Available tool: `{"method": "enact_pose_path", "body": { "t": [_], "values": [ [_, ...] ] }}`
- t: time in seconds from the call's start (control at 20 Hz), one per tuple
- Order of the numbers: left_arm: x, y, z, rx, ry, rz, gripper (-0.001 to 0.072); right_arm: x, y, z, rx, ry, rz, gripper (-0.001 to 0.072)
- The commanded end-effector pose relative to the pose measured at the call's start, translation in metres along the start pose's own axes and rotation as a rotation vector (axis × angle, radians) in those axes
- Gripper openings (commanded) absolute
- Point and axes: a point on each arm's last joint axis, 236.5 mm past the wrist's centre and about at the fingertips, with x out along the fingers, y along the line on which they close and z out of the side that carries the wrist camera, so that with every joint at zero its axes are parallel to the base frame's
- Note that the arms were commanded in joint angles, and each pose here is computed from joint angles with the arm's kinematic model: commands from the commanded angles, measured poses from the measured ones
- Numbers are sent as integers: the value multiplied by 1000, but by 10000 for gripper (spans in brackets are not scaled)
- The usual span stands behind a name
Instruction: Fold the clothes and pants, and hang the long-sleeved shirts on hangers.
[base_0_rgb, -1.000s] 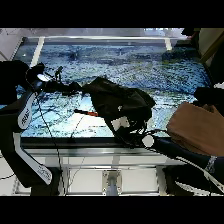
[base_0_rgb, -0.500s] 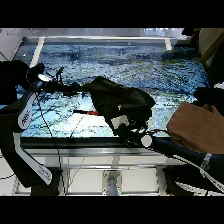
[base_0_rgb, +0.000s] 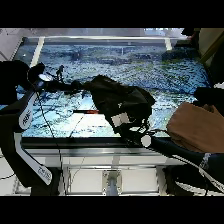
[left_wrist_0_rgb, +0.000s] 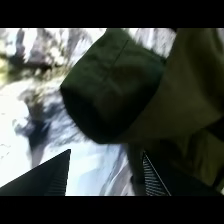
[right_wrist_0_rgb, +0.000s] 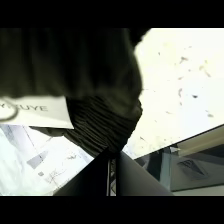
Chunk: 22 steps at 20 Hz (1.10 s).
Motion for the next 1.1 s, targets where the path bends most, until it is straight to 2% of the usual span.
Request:
{"method": "enact_pose_path", "body": {
  "t": [0.0, 0.35, 0.4, 0.45, 0.5, 0.55, 0.75, 0.9, 1.05],
  "values": [
    [6, -15, 22, -24, -101, -40, 488, 0, 1, 0, -4, -2, 4, 28],
    [40, -20, -8, -27, -10, -56, 487, 0, 2, 0, -12, -3, 5, 27],
    [44, -20, -8, -24, -18, -48, 464, 0, 2, 1, -21, -4, 5, 27],
    [47, -20, -6, -21, -32, -38, 320, 0, 2, 1, -31, -5, 5, 27],
    [49, -21, -1, -25, -56, -33, 106, 0, 2, 1, -35, -6, 7, 27],
    [50, -22, 7, -32, -91, -33, 12, 0, 6, 1, -46, -7, 13, 27],
    [18, -40, 35, -34, -151, -89, 11, -22, 52, 0, -236, -29, 139, 26],
    [-61, -59, 65, 49, -235, -92, 10, -68, 98, 3, -325, -57, 294, 25],
    [-159, -86, 79, 207, -326, -24, 10, -143, 150, 7, -467, -141, 509, 24]
  ]
}}
